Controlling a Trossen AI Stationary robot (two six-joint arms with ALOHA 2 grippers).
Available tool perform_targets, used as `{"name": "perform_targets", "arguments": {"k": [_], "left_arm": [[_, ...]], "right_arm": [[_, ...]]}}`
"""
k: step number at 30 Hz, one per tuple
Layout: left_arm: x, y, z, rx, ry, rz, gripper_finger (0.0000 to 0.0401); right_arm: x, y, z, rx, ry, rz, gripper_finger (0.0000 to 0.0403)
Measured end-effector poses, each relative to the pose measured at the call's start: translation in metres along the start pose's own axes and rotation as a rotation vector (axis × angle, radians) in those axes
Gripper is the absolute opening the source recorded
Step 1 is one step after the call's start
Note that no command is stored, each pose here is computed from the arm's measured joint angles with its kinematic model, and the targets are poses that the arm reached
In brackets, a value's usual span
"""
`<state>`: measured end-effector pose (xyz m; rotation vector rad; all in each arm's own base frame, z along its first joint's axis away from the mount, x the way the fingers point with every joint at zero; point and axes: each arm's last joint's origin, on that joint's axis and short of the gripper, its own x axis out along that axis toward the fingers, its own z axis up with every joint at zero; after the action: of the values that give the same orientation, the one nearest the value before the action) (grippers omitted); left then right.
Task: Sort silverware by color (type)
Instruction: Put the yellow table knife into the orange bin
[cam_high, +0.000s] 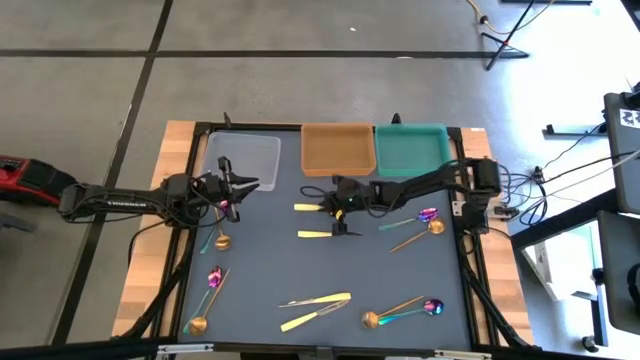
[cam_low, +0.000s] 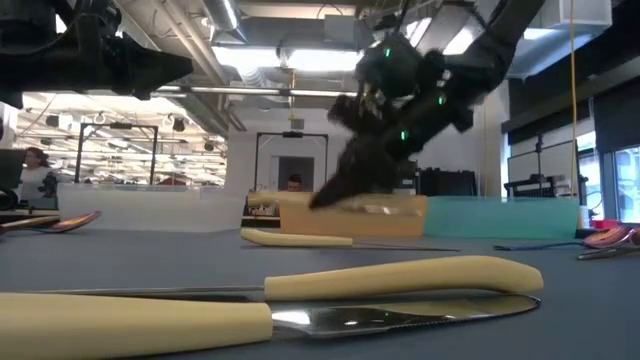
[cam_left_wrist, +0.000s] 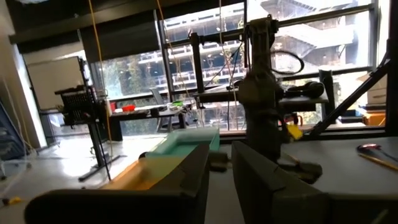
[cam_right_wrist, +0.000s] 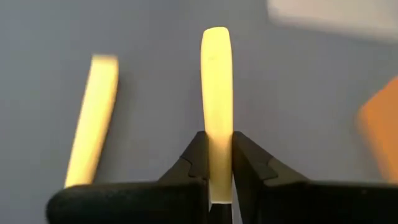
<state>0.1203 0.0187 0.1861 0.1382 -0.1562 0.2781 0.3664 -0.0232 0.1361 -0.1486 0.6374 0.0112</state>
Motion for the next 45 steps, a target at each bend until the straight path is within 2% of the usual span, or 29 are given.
{"name": "perform_targets", "arguments": {"k": [5, 9, 13, 17, 22, 27, 39, 42, 45], "left_arm": [[0.000, 0.000, -0.001, -0.032, 0.015, -0.002, 0.0063], [0.000, 0.000, -0.001, -0.032, 0.015, -0.002, 0.0063], [0.000, 0.000, -0.001, -0.032, 0.015, -0.002, 0.0063], [0.000, 0.000, -0.002, -0.032, 0.016, -0.002, 0.0063], [0.000, 0.000, -0.001, -0.032, 0.015, -0.002, 0.0063], [0.000, 0.000, -0.001, -0.028, 0.014, -0.001, 0.0063], [0.000, 0.000, 0.000, 0.010, 0.002, 0.000, 0.0063], [0.000, 0.000, 0.000, 0.010, 0.001, 0.000, 0.0063], [0.000, 0.000, 0.000, 0.022, 0.001, 0.000, 0.0063]], "right_arm": [[-0.027, -0.019, 0.019, -0.071, -0.041, -0.080, 0.0030], [-0.051, -0.050, 0.031, -0.134, -0.096, -0.198, 0.0032], [-0.065, -0.090, 0.034, -0.127, -0.131, -0.290, 0.0032], [-0.070, -0.132, 0.021, -0.088, -0.142, -0.303, 0.0032], [-0.066, -0.163, -0.007, 0.000, -0.112, -0.275, 0.0032], [-0.053, -0.172, -0.028, 0.054, -0.056, -0.253, 0.0033], [-0.041, -0.171, -0.038, 0.067, -0.010, -0.273, 0.0033], [-0.041, -0.171, -0.038, 0.067, -0.011, -0.271, 0.0046], [-0.041, -0.171, -0.038, 0.067, -0.012, -0.270, 0.0079]]}}
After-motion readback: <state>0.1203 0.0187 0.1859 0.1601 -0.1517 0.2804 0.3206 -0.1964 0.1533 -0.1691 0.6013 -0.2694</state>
